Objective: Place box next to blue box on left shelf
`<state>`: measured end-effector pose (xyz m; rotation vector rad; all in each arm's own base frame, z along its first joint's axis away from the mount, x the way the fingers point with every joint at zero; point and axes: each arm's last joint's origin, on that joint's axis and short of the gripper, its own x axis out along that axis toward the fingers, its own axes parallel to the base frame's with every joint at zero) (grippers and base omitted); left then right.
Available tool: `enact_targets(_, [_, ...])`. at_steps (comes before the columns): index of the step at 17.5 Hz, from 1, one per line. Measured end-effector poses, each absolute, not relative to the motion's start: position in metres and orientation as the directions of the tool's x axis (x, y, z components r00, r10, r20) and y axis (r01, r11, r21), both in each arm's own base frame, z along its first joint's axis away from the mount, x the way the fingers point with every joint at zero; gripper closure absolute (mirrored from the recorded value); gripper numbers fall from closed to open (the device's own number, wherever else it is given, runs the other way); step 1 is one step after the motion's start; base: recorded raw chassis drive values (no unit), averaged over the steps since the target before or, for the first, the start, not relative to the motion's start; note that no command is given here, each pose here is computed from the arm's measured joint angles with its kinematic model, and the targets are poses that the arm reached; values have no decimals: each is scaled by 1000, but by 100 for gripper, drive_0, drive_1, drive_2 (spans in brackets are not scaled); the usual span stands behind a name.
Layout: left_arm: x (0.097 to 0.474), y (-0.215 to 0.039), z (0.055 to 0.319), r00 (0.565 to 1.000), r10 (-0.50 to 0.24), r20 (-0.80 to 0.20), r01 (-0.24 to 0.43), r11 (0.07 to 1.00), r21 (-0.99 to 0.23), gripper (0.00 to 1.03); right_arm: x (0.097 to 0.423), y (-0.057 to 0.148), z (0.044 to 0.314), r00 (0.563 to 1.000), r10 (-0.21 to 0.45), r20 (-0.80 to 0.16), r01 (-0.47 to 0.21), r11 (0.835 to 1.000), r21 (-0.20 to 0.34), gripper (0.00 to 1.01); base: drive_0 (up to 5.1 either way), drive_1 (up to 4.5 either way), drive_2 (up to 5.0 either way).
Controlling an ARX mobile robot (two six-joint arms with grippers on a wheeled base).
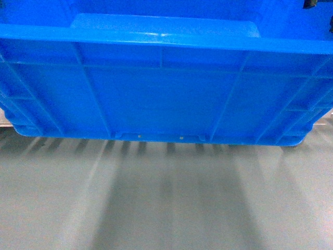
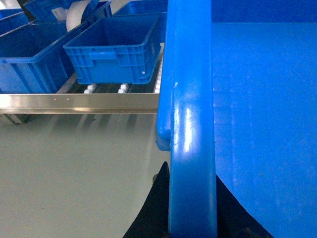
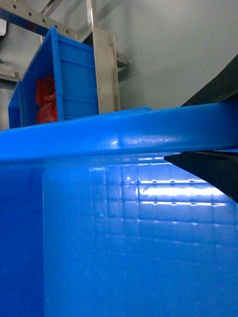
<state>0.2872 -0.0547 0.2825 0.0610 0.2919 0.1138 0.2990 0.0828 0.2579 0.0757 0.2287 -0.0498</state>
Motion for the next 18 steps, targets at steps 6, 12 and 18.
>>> enact_targets(6, [287, -55, 282, 951, 120, -284, -102, 992, 76, 94, 299, 83, 258, 973, -41, -228, 58, 996, 69, 92, 0, 0, 0])
enact_targets(12, [287, -55, 280, 948, 121, -294, -102, 992, 79, 94, 299, 83, 257, 971, -41, -236, 58, 996, 65, 92, 0, 0, 0])
enact_targets(18, [287, -55, 281, 950, 121, -288, -103, 992, 77, 94, 299, 83, 257, 972, -41, -230, 58, 996, 68, 92, 0, 0, 0])
